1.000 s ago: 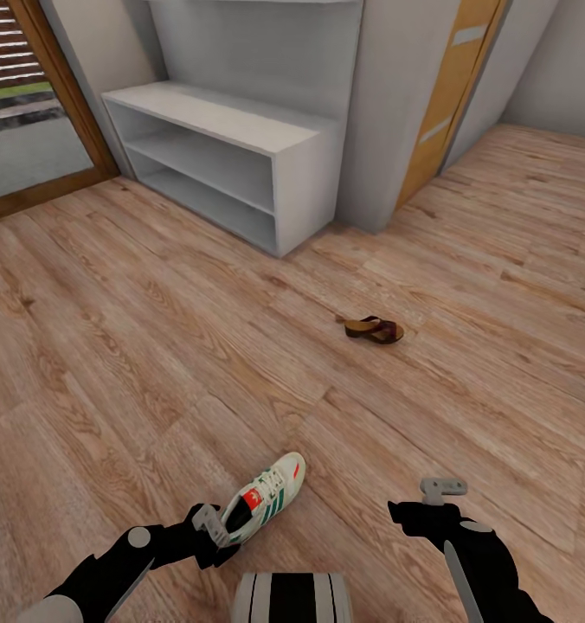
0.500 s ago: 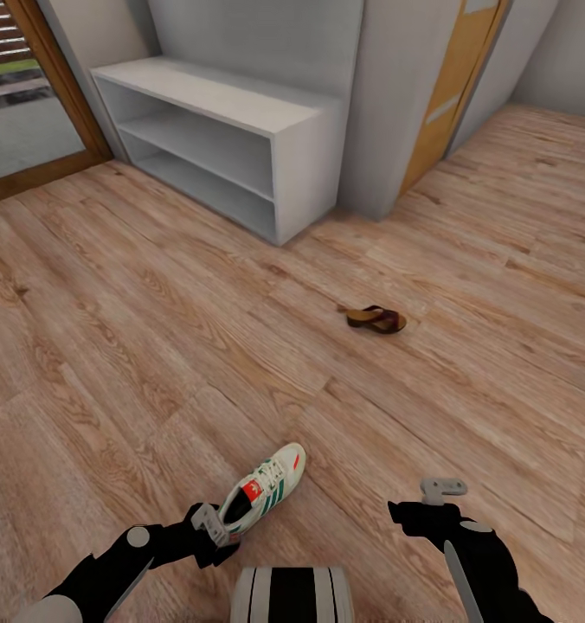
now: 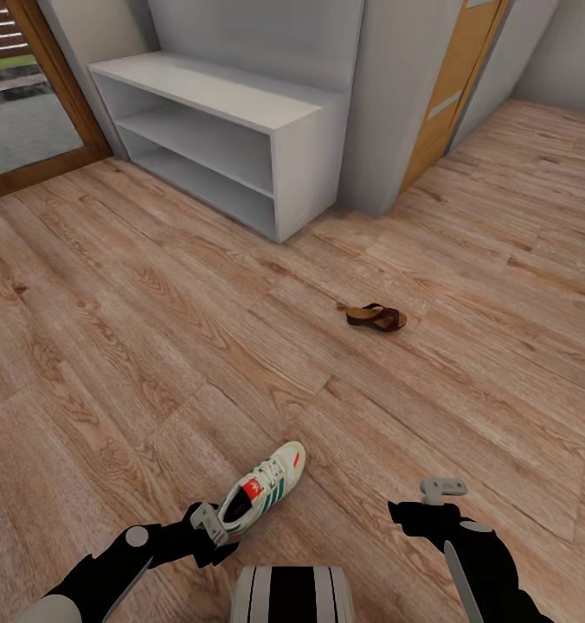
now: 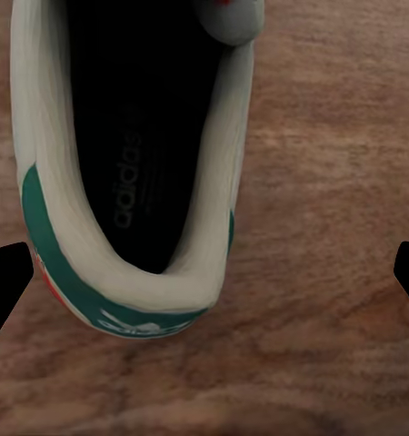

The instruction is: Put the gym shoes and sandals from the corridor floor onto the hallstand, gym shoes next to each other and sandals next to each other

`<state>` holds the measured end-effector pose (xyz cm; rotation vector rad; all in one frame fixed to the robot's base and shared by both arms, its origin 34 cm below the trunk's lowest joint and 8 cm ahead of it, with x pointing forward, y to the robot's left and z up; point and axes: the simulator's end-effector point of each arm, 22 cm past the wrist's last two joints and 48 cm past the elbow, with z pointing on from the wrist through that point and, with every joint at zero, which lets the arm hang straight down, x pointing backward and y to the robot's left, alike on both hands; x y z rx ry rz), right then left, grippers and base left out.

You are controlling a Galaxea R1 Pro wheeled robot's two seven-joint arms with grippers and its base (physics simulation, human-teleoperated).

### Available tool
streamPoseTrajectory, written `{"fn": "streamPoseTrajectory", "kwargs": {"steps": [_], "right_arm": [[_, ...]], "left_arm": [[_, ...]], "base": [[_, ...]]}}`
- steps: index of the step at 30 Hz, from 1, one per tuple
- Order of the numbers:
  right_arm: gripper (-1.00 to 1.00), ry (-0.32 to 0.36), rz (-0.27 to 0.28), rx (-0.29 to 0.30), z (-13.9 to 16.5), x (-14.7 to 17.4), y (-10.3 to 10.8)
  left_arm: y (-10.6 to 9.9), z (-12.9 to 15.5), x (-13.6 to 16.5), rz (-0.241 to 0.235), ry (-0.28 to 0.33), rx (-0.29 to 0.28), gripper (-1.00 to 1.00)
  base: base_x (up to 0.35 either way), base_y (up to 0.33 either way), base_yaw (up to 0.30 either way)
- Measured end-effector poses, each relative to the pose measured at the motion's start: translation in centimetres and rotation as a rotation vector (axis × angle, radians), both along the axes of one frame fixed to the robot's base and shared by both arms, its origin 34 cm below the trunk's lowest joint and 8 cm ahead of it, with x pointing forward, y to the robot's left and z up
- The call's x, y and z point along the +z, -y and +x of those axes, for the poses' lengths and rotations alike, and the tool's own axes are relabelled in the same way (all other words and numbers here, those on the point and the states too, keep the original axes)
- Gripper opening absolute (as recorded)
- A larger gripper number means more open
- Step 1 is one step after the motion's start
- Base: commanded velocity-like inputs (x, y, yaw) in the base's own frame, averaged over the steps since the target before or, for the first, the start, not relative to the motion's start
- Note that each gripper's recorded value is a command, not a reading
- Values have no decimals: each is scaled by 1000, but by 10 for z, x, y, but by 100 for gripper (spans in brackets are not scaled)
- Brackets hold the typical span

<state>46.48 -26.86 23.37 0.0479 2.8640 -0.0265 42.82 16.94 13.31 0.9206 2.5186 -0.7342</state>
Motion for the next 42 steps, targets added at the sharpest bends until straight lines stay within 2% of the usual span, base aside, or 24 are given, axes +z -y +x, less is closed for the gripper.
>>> {"fn": "streamPoseTrajectory", "kwargs": {"steps": [9, 17, 27, 42], "right_arm": [[100, 1, 0, 0, 0, 0, 0], [100, 0, 0, 0, 0, 0, 0], [100, -41, 0, 0, -11, -16, 0], [100, -74, 0, 0, -21, -29, 0]], "left_arm": [[-4, 5, 0, 2, 5, 20, 100], [-10, 11, -1, 24, 20, 44, 100], [-10, -4, -17, 27, -18, 45, 100], [-11, -11, -28, 29, -42, 46, 100]], "base": [[0, 0, 0], [0, 0, 0], [0, 0, 0], [0, 0, 0]]}}
